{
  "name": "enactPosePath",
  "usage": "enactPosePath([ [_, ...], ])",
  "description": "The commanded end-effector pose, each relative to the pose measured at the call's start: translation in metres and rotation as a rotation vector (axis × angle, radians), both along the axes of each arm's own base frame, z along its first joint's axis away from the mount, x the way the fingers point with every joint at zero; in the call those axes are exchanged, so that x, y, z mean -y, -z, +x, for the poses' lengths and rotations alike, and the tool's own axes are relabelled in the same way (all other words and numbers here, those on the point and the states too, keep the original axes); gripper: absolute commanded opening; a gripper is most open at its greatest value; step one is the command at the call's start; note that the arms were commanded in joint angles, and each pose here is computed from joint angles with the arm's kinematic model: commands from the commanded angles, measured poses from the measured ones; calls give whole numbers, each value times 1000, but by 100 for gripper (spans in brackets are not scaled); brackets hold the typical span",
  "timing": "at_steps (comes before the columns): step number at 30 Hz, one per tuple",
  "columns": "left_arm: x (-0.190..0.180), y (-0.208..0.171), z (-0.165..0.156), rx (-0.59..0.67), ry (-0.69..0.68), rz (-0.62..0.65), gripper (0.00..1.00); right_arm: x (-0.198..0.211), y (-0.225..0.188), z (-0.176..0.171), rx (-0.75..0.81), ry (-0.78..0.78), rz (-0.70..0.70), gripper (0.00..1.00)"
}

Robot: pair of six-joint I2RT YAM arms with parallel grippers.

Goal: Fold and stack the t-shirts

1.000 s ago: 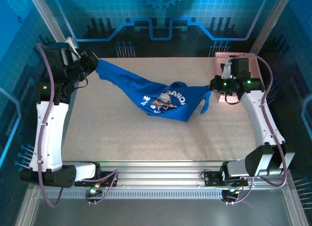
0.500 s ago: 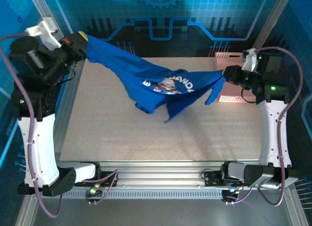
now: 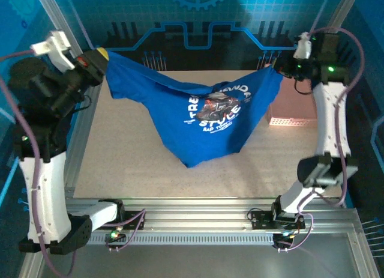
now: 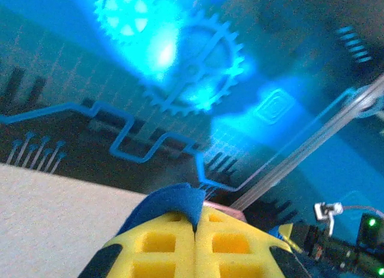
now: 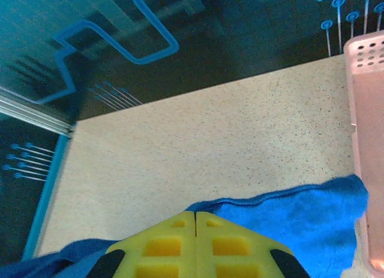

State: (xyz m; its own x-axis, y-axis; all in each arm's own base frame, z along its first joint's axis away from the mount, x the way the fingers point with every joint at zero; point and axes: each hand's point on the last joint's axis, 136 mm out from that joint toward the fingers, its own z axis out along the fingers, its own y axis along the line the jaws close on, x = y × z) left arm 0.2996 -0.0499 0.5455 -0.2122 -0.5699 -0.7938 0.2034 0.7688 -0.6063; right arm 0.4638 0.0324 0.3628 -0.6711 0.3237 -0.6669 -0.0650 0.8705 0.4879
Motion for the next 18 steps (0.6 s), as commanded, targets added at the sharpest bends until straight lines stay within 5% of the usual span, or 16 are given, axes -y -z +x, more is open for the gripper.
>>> enactPosePath([
  [1,-21,61,36,-120,-101,118,0,-30,29,47,-14,-28,-78,6],
  [3,-35,98,60,-193,-161,177,0,-39,43,86,5,16,-99,15],
  [5,-43,124,80,-235,-183,188,0,-50,55,112,-7,43,-98,42],
  [8,-52,156,97,-293,-205,166,0,-86,46,109,-12,-22,-91,60],
  [11,-60,186,99,-362,-230,148,0,-142,49,59,-69,-205,-198,65],
  [14,-59,209,96,-404,-226,137,0,-201,71,-29,-180,-426,-274,68],
  [18,-64,237,90,-465,-238,137,0,-239,145,-151,-385,-579,-239,70],
])
